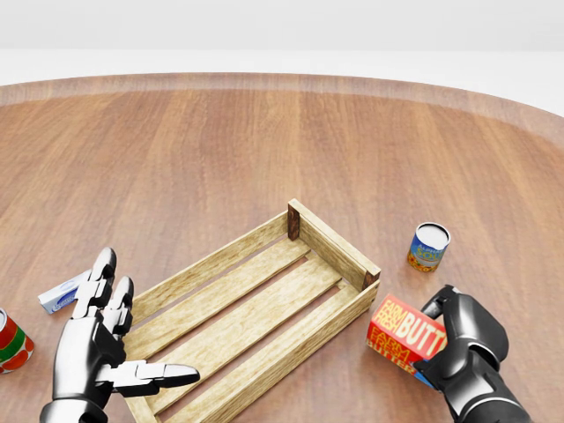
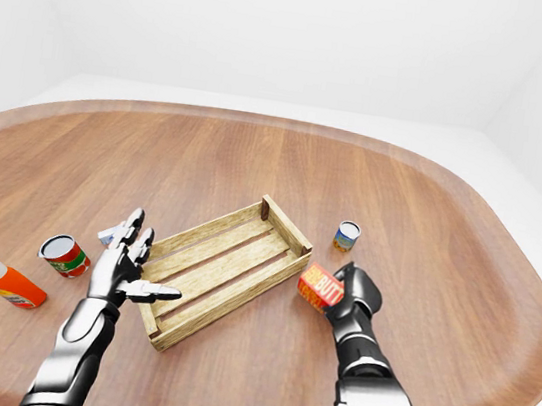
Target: Pick up the butter and put it in the tray.
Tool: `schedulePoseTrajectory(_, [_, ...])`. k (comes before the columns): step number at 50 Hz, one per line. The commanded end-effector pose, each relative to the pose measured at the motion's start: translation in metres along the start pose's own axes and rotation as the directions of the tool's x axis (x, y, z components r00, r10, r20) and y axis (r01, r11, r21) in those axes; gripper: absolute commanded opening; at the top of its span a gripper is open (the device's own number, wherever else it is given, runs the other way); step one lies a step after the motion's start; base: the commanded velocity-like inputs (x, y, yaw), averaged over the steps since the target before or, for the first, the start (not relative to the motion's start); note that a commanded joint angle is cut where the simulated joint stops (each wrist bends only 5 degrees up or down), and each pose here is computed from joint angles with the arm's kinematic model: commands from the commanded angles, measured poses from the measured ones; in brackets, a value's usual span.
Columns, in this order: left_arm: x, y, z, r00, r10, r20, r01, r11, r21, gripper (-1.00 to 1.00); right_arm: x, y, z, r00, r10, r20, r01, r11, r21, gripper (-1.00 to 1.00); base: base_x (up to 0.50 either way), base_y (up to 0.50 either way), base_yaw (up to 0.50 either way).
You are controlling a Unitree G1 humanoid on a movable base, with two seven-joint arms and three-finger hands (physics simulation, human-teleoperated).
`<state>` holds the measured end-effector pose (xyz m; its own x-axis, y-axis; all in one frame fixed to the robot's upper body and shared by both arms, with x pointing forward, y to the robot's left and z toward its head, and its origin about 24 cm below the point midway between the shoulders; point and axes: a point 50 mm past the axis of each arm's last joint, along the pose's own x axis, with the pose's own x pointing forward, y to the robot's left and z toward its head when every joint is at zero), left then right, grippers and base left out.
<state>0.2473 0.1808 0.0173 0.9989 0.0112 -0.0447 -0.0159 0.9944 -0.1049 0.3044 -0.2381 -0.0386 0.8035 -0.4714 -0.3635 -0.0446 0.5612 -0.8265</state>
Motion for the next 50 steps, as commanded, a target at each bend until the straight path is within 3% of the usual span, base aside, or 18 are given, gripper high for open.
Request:
schedulePoseTrajectory(1, [0.0, 0.0, 0.0, 1.0, 0.0, 0.002, 0.0, 1.0, 0.0, 1.0, 0.005, -0.019, 0.01, 0.994, -0.087, 0.067, 0.086, 0.996, 0.013, -1.0, 0.0, 0.0, 0.0])
schedulePoseTrajectory(11, [-0.001, 0.0, 0.0, 1.0, -0.001, 0.001, 0.001, 1.0, 0.001, 1.0, 0.001, -0.023, 0.014, 0.987, -0.084, 0.139, 0.083, 0.996, 0.014, -1.0, 0.0, 0.0, 0.0])
schedulePoseTrajectory(26, [-0.001, 0.0, 0.002, 1.0, -0.002, 0.008, 0.002, 1.0, 0.003, 1.0, -0.022, -0.053, 0.041, 0.924, -0.083, 0.373, 0.107, 0.993, -0.043, -1.0, 0.0, 0.0, 0.0])
schedulePoseTrajectory(50, [-0.002, -0.001, 0.002, 1.0, -0.004, 0.009, 0.004, 1.0, 0.004, 1.0, -0.052, -0.088, 0.077, 0.854, -0.049, 0.518, 0.175, 0.965, -0.197, -1.0, 0.0, 0.0, 0.0])
